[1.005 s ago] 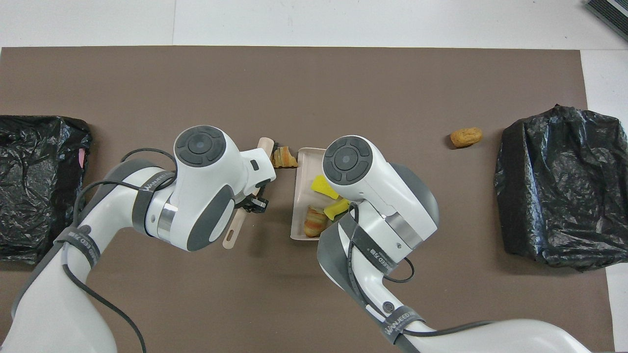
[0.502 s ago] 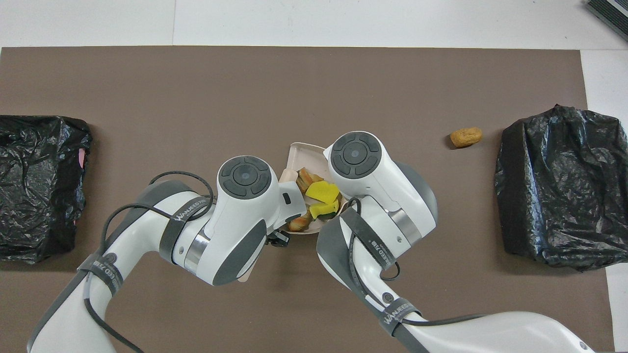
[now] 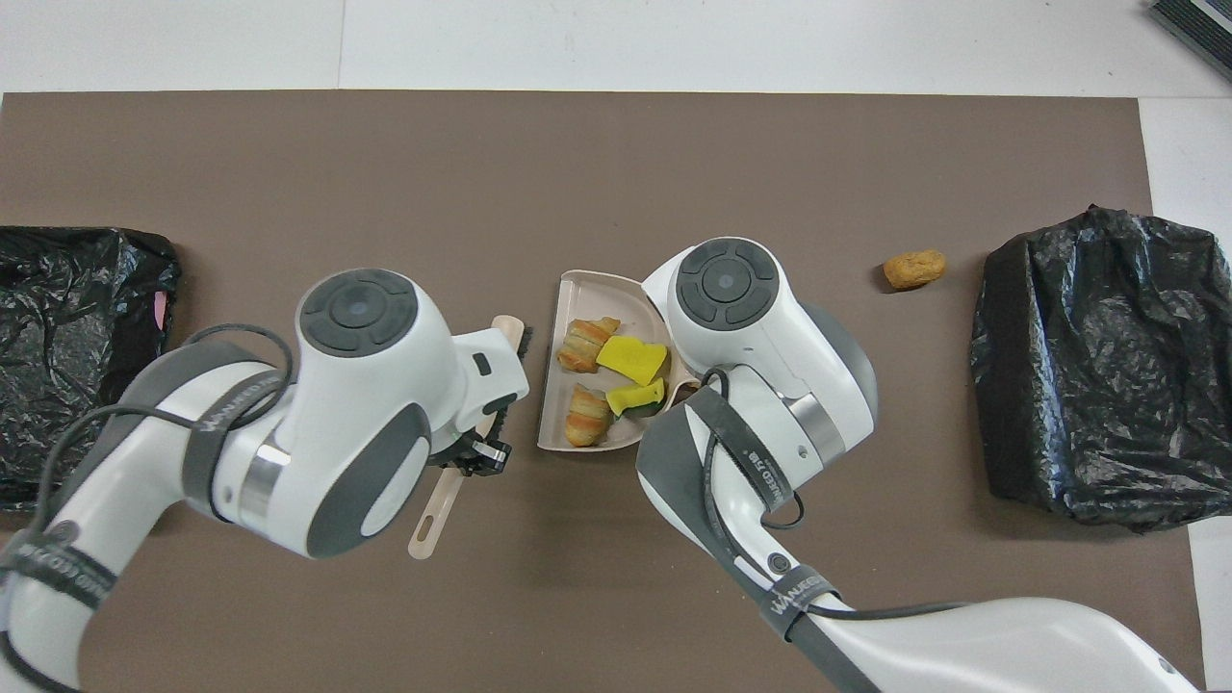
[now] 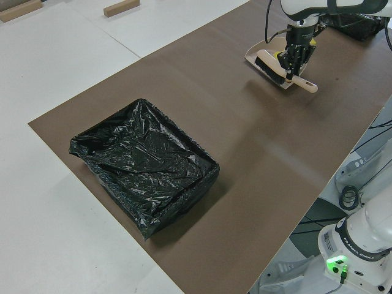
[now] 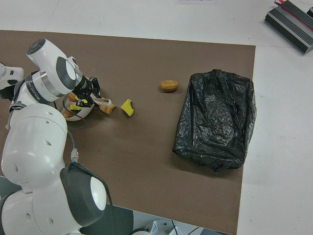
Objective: Sweep and dump trash in bin
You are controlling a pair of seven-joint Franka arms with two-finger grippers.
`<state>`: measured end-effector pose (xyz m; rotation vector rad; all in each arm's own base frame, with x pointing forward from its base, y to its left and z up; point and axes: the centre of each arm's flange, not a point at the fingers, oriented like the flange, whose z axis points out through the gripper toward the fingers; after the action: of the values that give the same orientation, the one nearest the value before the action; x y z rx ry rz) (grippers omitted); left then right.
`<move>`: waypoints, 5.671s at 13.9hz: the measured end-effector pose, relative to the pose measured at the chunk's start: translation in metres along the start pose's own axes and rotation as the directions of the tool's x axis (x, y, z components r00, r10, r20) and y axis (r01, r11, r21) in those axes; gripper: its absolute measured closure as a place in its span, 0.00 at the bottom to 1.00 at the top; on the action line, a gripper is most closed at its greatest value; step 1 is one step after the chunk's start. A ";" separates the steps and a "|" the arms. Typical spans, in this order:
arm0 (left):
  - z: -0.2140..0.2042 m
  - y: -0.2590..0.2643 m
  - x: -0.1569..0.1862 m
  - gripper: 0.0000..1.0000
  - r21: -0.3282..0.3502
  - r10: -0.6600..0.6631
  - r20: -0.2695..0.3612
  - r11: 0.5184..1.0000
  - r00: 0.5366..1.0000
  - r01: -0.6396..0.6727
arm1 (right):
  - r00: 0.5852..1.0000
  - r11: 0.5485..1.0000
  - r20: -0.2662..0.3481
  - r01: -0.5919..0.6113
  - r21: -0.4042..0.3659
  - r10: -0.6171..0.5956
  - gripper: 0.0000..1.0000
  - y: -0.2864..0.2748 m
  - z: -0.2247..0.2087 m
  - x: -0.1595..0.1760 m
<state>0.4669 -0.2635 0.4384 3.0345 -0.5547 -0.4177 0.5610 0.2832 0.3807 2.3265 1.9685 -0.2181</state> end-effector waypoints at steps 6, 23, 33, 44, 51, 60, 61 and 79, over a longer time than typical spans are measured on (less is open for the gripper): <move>-0.038 0.027 -0.080 0.75 0.036 -0.192 0.081 0.981 0.978 0.190 | 0.992 0.992 -0.020 0.125 -0.012 -0.126 0.69 0.024 -0.061 -0.074; 0.131 0.188 -0.101 0.75 -0.047 -0.426 -0.085 0.905 0.901 0.423 | 0.969 0.969 0.033 0.245 -0.002 -0.245 0.69 0.105 -0.076 -0.456; 0.136 0.184 -0.093 0.14 -0.044 -0.443 -0.078 0.897 0.893 0.441 | 0.931 0.983 0.325 0.184 -0.016 -0.169 0.69 0.070 -0.075 -0.585; 0.031 0.011 -0.010 0.00 -0.217 -0.694 -0.118 0.716 0.710 0.663 | 0.827 0.996 0.562 0.076 -0.056 -0.031 0.69 0.041 -0.068 -0.529; -0.010 -0.100 -0.050 0.00 -0.106 -0.589 -0.098 0.808 0.802 0.580 | 0.739 0.994 0.673 0.053 -0.093 0.024 0.69 0.044 -0.081 -0.491; -0.069 -0.211 -0.084 0.00 -0.096 -0.488 -0.129 0.872 0.863 0.479 | 0.617 0.993 0.786 0.078 -0.091 0.024 0.69 0.034 -0.097 -0.459; -0.079 -0.209 -0.087 0.00 -0.081 -0.481 -0.130 0.876 0.867 0.475 | 0.603 0.992 0.797 0.085 -0.090 0.020 0.69 0.032 -0.099 -0.457; -0.213 -0.197 -0.131 0.00 -0.042 -0.442 -0.238 0.894 0.865 0.446 | 0.719 0.994 0.694 0.095 -0.049 -0.035 0.69 0.026 -0.105 -0.421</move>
<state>0.4736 -0.0372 0.6620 3.1419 0.1665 -0.0416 0.5245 -0.1145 0.5528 1.7280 1.6118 -0.8591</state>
